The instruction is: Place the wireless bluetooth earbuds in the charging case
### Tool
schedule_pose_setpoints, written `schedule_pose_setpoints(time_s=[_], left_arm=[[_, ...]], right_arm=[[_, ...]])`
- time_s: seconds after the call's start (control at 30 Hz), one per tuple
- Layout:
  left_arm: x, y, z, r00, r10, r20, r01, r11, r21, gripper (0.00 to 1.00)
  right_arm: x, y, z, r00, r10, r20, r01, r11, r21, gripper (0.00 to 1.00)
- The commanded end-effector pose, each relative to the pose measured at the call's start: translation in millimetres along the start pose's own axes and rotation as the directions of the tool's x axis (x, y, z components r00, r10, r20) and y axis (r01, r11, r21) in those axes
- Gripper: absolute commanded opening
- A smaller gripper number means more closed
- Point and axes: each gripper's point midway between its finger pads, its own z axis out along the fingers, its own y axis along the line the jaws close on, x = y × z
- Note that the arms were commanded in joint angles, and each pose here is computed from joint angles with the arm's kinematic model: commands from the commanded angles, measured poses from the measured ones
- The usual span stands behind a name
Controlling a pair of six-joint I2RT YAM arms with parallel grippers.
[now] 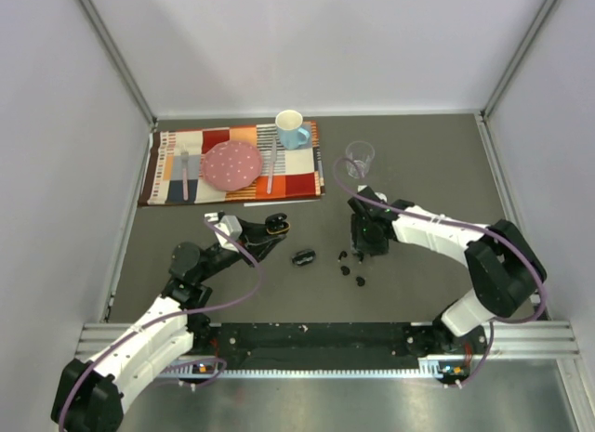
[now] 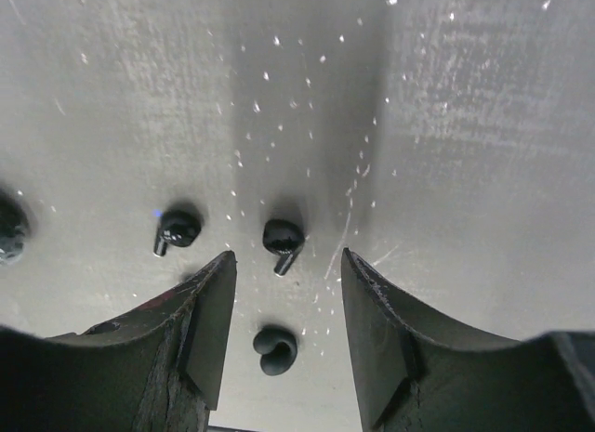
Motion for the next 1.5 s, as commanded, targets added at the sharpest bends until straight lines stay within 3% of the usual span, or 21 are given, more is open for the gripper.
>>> schedule_pose_setpoints(time_s=[0.0, 1.0, 1.47], left_arm=[[-18, -1, 4, 0.998, 0.036, 0.049, -0.036, 0.999, 0.012, 0.0], [-19, -1, 4, 0.998, 0.041, 0.054, -0.042, 0.999, 0.015, 0.0], [-17, -1, 2, 0.998, 0.039, 0.053, -0.039, 0.999, 0.007, 0.0]], right_arm=[[-28, 17, -3, 0.997, 0.002, 0.08, -0.001, 1.0, -0.021, 0.49], [-16, 8, 18, 0.999, -0.016, 0.035, 0.014, 0.999, 0.048, 0.38], [-6, 9, 26, 1.0, -0.015, 0.011, 0.015, 0.998, 0.059, 0.28]])
